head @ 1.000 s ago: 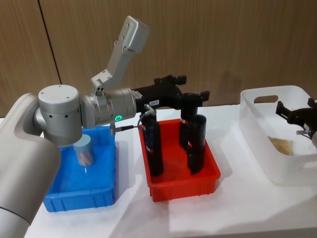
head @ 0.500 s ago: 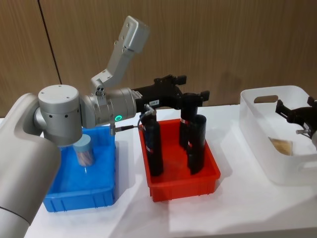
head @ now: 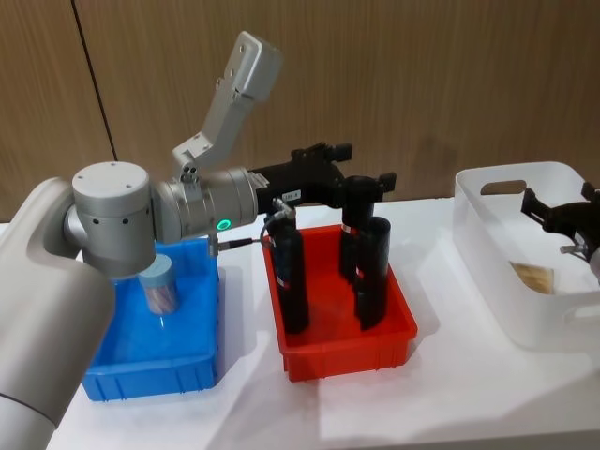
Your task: Pick the cotton swabs from the blue box and place them into the white box.
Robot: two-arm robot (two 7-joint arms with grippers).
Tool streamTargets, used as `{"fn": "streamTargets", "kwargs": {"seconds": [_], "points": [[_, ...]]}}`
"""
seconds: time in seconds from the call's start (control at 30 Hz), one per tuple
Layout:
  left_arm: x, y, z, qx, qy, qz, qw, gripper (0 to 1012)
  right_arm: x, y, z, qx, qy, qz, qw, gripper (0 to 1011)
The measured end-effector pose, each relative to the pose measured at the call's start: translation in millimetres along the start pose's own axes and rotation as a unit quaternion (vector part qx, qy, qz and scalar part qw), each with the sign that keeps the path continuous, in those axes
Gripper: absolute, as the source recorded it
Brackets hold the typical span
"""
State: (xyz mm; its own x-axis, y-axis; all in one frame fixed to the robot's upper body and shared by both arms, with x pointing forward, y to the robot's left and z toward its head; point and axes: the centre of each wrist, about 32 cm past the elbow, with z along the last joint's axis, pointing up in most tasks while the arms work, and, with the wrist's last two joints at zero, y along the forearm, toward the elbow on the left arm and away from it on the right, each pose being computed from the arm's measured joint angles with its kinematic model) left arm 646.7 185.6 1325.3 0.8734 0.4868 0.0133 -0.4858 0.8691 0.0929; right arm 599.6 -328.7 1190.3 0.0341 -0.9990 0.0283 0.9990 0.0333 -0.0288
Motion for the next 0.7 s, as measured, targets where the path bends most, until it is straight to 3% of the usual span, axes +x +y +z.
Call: {"fn": "streamTargets", "kwargs": {"seconds": [0.1, 0.33, 0.4, 0.7], "points": [[-1.1, 1.0, -2.0, 0.000, -0.002, 0.005, 1.0000, 1004, -1.1, -1.7, -0.4, 0.001, -0.001, 0.002, 1.0000, 1002], [-8.7, 6.9, -15.4, 0.000, -0.013, 0.035, 0.9993, 1004, -8.4, -12.5, -3.2, 0.006, -0.007, 0.014, 0.9999, 1001], [-13.4, 10.3, -23.1, 0.000, -0.020, 0.053, 0.9984, 1004, -11.8, -17.6, -4.5, 0.008, -0.009, 0.019, 0.9997, 1002], [-28.8, 20.8, -45.1, -0.001, -0.038, 0.103, 0.9940, 1004, -26.6, -39.6, -8.2, 0.016, -0.016, 0.042, 0.9989, 1001]]}}
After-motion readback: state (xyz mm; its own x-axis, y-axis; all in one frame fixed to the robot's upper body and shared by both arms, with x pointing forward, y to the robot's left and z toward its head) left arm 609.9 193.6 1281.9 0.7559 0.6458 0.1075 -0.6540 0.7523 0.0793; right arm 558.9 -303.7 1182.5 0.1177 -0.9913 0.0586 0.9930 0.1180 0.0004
